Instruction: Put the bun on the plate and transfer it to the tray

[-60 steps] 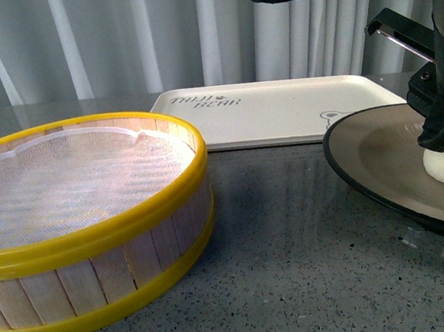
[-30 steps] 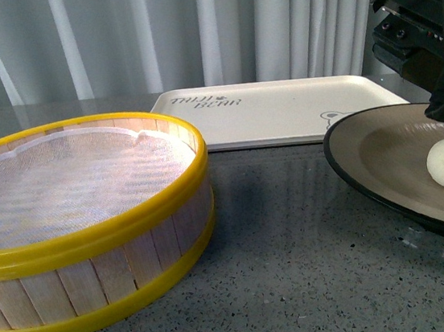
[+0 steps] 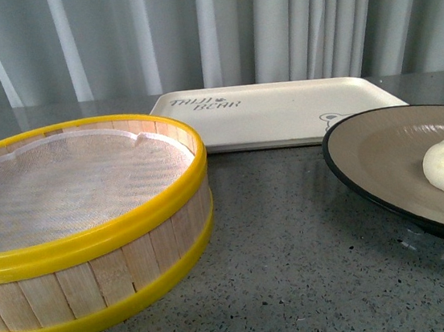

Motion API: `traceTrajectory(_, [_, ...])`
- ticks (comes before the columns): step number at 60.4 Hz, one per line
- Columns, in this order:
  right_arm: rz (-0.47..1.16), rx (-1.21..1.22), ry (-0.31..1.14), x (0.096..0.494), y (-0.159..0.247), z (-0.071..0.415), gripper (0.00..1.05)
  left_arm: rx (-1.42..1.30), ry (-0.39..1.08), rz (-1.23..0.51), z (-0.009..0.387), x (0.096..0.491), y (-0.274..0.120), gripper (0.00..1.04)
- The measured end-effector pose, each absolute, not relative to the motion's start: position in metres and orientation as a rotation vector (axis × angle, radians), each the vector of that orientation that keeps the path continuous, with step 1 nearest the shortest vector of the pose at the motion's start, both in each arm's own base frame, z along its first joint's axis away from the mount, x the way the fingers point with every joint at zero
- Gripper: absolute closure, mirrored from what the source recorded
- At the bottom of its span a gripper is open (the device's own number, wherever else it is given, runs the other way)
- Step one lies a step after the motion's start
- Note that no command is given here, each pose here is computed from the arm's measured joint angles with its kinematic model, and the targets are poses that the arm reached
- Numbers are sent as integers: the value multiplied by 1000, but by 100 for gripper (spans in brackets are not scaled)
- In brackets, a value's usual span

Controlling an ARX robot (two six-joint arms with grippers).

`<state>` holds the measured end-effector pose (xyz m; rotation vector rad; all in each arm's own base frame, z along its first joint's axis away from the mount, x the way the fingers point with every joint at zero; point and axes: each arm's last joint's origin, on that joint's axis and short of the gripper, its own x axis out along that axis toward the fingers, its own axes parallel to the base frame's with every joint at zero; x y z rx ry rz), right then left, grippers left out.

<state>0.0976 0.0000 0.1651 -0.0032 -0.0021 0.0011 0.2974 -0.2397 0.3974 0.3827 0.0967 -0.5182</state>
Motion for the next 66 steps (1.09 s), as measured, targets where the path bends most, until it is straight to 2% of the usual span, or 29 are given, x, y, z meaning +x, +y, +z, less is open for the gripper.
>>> traceTrajectory(4, [2,-3,-2,98,0,165,9,340,71,-417,407,279,-194,7])
traceTrajectory(9, [2,-3,-2,98,0,165,9,319,93,-348,398,256,-150,7])
traceTrajectory(32, [2,-3,-2,98,0,165,9,151,94,-117,376,200,-50,7])
traceTrajectory(39, [1,-3,-2,98,0,165,9,48,-20,-34,355,182,-28,27])
traceTrajectory(41, [1,-3,-2,98,0,165,9,31,-33,-32,337,173,-17,36])
traceTrajectory(42, [1,-3,-2,98,0,165,9,23,-32,-34,326,168,-11,41])
traceTrajectory(47, [2,-3,-2,98,0,165,9,14,-18,5,298,159,-1,55])
traceTrajectory(62, [1,-3,-2,98,0,165,9,3,7,-3,245,144,0,100])
traceTrajectory(66, [1,-3,-2,98,0,165,9,-2,4,-1,237,140,0,101])
